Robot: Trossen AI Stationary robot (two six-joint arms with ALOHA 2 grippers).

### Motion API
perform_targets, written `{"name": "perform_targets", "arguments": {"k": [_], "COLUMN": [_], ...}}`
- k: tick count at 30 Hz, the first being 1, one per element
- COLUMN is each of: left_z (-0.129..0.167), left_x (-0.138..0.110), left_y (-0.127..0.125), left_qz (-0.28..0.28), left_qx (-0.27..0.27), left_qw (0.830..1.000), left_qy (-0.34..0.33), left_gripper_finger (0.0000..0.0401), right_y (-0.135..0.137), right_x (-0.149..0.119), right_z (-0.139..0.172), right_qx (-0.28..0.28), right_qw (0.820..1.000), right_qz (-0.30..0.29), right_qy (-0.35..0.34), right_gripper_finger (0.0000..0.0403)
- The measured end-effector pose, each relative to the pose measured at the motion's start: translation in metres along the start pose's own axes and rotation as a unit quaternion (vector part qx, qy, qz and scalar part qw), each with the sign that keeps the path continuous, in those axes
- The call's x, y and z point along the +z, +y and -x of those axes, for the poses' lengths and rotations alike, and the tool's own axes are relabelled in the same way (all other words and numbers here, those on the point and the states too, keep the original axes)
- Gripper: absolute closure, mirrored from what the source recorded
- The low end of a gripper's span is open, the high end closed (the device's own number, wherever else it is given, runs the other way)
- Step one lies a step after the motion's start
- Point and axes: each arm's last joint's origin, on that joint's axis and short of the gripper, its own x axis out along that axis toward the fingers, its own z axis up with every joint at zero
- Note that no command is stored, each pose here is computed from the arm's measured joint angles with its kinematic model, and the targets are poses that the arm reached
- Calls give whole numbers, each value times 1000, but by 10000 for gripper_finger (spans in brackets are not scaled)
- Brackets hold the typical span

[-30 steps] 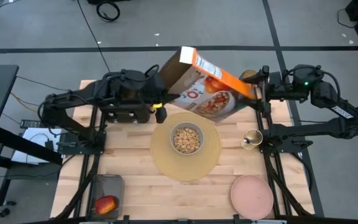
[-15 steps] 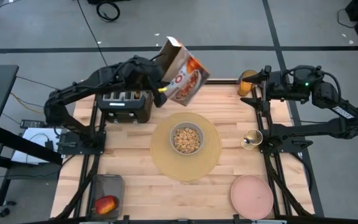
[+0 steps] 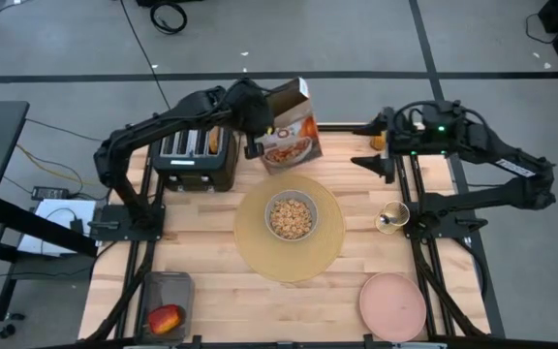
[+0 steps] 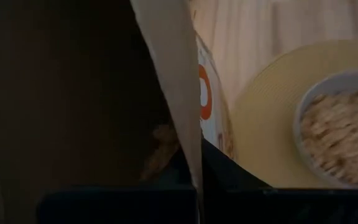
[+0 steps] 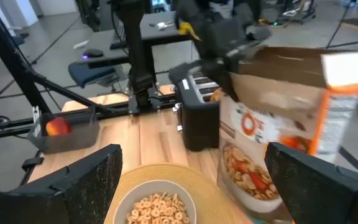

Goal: Arrange a breakfast setting
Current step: Pour the cereal into the gray bowl

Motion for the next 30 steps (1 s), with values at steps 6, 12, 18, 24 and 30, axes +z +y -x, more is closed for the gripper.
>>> {"name": "perform_targets", "arguments": {"k": [6, 12, 18, 24, 30], "left_z": [-26, -30, -27, -26, -20], "left_x": [-7, -6, -3, 1, 8], "left_y": [13, 13, 14, 16, 18], "left_qz": [-31, -60, -63, -49, -30], "left_qx": [13, 23, 34, 44, 61], "left_qw": [999, 998, 997, 998, 997], "left_qy": [26, 29, 16, -3, -41], "left_gripper_finger": [393, 386, 353, 296, 244], "right_y": [-2, -4, -5, -5, -6], "right_x": [2, 1, -2, -2, -2], "right_z": [-23, -40, -50, -50, -50], "right_qx": [17, 28, 28, 25, 22], "right_qw": [1000, 999, 999, 998, 998], "right_qz": [11, 14, 24, 39, 45], "right_qy": [4, 15, 29, 30, 29], "right_gripper_finger": [8, 7, 7, 7, 7]}}
